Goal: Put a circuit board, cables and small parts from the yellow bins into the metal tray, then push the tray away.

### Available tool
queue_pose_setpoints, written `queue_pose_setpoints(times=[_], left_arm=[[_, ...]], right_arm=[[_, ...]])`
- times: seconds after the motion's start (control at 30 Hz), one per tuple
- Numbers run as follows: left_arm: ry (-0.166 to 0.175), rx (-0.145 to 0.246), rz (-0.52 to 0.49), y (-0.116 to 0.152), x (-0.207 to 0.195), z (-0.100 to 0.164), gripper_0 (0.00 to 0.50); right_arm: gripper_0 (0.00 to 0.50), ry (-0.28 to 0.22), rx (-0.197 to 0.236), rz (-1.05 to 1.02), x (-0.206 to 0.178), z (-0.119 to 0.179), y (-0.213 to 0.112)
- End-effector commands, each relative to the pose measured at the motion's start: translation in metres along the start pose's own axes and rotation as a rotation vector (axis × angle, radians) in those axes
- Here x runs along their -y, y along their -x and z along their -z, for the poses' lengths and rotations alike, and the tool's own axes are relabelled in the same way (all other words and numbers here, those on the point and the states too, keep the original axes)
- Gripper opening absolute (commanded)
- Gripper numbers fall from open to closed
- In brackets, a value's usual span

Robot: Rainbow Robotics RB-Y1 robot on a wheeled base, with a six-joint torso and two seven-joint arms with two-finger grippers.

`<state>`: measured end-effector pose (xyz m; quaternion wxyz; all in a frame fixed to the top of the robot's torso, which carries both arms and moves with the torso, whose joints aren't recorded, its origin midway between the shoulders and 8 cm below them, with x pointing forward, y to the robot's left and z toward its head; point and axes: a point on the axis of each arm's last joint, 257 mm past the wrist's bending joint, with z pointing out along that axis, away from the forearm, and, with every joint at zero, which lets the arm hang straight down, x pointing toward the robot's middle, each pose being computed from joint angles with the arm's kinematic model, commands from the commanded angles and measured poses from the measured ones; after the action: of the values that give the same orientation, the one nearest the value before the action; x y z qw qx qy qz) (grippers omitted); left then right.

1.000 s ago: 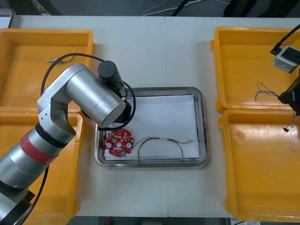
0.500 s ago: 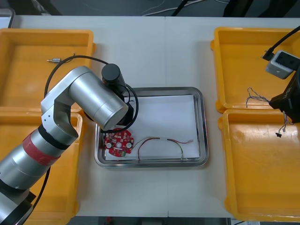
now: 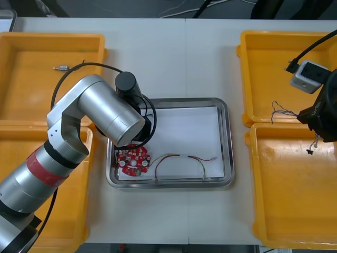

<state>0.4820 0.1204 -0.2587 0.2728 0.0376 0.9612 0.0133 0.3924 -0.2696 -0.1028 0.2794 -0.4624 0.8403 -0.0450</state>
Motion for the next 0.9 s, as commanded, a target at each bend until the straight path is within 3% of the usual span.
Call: queue_pose_setpoints(times=[0.03,0.1,0.4,0.73,0.9], left_arm=[[-0.034,-0.003,-0.104,-0.01,0.019,-0.001,0.479],[-0.032,-0.002,-0.104,-0.009,0.019,-0.001,0.5],[-0.049,0.004,-0.086,-0.003,0.018,0.008,0.5],[-0.069,-0.046,-0.069,0.016,-0.011,0.064,0.5],[-0.086,-0.045,-0.06,0.032,-0.028,0.093,0.5]], right_arm=[[0.0,-0.041,-0.055,0.055,-0.001,-0.002,-0.007],[0.0,-0.042,-0.058,0.059,-0.002,-0.003,-0.008],[0.0,-0.037,-0.056,0.058,-0.003,-0.003,-0.007],[0.0,-0.042,-0.056,0.056,-0.002,-0.003,-0.007],[0.0,-0.045,-0.055,0.057,-0.001,-0.002,-0.006]])
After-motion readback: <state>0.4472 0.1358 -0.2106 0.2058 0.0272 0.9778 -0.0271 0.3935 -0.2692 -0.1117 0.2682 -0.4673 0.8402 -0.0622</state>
